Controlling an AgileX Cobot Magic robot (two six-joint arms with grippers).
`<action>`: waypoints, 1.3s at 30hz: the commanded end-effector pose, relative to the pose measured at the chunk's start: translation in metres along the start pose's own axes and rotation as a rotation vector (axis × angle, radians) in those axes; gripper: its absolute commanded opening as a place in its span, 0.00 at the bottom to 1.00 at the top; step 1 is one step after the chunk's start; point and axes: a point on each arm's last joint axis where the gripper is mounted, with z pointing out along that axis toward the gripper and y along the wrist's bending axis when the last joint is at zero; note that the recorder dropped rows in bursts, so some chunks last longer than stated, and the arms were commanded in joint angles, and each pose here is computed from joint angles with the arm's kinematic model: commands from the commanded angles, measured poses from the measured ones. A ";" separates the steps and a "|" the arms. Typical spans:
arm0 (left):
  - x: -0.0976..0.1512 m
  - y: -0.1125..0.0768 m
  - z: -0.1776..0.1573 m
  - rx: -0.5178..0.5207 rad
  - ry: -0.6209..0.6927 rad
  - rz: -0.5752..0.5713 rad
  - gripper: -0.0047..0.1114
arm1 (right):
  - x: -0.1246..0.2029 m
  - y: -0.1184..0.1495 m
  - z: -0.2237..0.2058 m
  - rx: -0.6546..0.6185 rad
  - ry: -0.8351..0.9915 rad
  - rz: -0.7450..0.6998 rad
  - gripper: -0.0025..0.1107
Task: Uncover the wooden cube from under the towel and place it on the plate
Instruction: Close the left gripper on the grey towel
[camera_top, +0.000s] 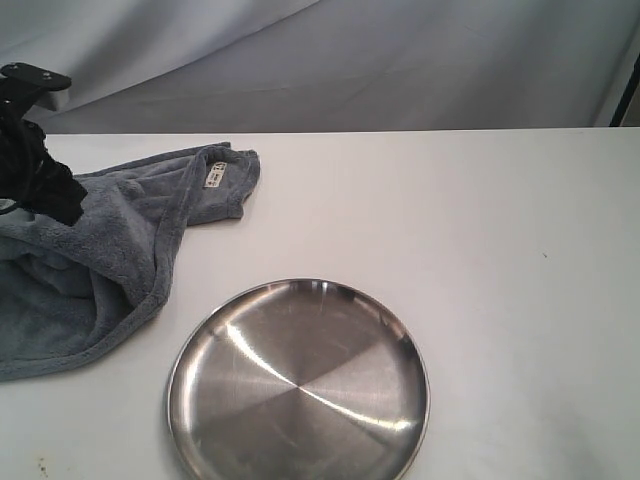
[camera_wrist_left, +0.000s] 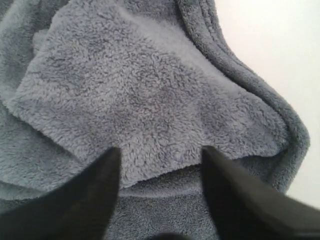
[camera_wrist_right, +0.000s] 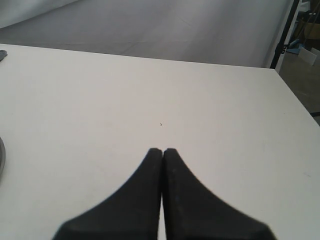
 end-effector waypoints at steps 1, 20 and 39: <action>0.002 0.002 0.003 -0.024 0.039 0.012 0.93 | 0.001 0.000 0.000 0.007 -0.005 0.003 0.02; 0.001 0.022 0.032 -0.176 0.065 -0.083 0.94 | 0.001 0.000 0.000 0.007 -0.005 0.003 0.02; 0.002 0.021 0.066 -0.110 0.083 -0.152 0.94 | 0.001 0.000 0.000 0.007 -0.005 0.003 0.02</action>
